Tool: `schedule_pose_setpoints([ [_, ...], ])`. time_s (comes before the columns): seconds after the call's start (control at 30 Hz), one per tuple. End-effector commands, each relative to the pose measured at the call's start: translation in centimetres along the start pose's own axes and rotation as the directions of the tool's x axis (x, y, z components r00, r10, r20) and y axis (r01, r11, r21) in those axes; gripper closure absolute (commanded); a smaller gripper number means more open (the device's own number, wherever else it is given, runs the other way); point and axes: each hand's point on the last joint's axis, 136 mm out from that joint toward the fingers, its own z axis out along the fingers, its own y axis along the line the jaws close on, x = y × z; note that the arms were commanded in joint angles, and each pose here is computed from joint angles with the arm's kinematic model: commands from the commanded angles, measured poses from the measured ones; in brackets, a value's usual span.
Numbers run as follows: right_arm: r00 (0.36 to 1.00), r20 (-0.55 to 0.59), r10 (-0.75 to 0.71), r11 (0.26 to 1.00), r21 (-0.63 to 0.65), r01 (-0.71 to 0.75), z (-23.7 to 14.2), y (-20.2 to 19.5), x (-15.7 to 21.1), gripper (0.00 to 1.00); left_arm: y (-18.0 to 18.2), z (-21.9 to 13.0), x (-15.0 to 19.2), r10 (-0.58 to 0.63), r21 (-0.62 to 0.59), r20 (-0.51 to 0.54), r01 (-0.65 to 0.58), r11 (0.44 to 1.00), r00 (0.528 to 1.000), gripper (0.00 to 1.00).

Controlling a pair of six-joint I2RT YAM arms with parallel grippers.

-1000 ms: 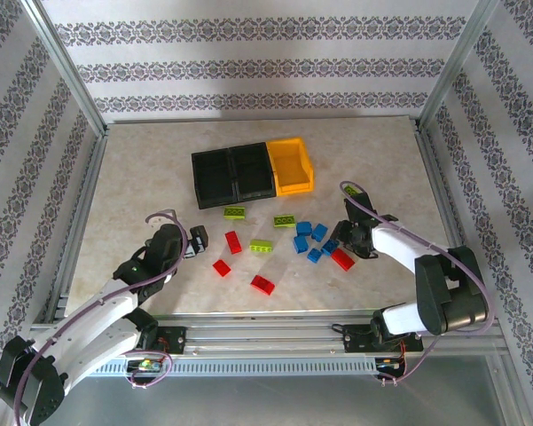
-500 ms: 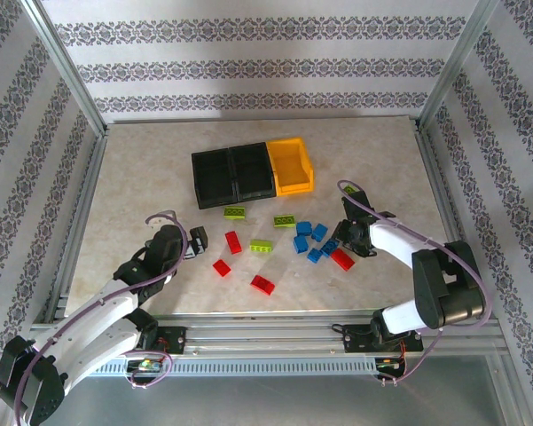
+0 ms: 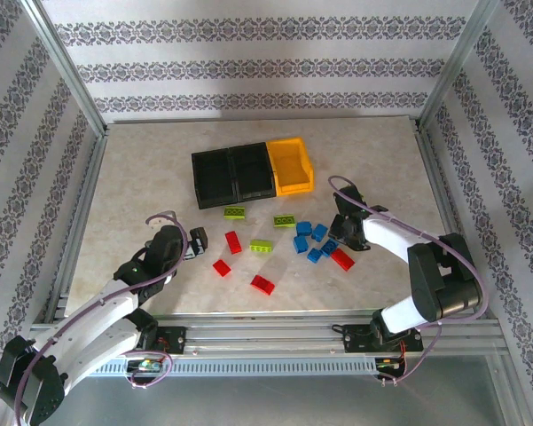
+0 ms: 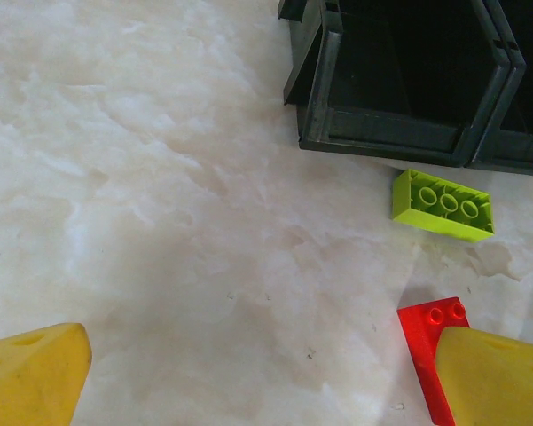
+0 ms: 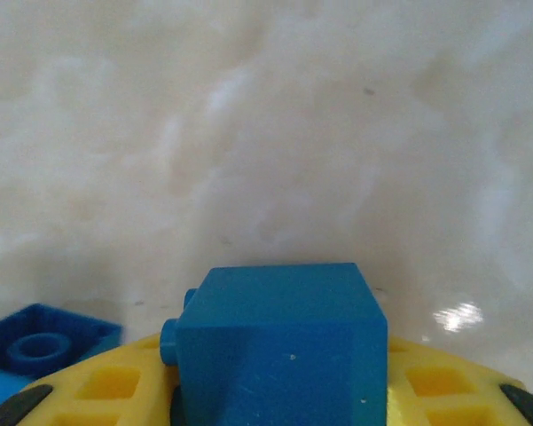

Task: Sort the legos into containers by color
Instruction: Pick up the lego from the middle-right of the table, then place the lego in the container.

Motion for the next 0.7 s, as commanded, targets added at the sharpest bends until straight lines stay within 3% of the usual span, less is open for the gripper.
schedule_pose_setpoints([
  [0.0,0.995,0.077,-0.065,0.997,-0.037,0.068,-1.5,2.9,-2.2,0.75,0.0,-0.1,0.1,-0.005,-0.001,0.002,0.005,1.0,1.0,0.0],
  [0.43,0.936,0.195,-0.295,0.941,-0.108,0.319,-2.1,14.9,-7.8,0.78,-0.3,-0.3,0.0,-0.01,0.01,-0.01,0.01,1.0,1.0,0.0],
  [0.67,0.907,0.235,-0.348,0.919,-0.106,0.38,-0.9,18.7,-10.5,0.77,-0.6,-0.3,0.2,-0.011,0.027,-0.021,0.012,1.0,1.0,0.0],
])
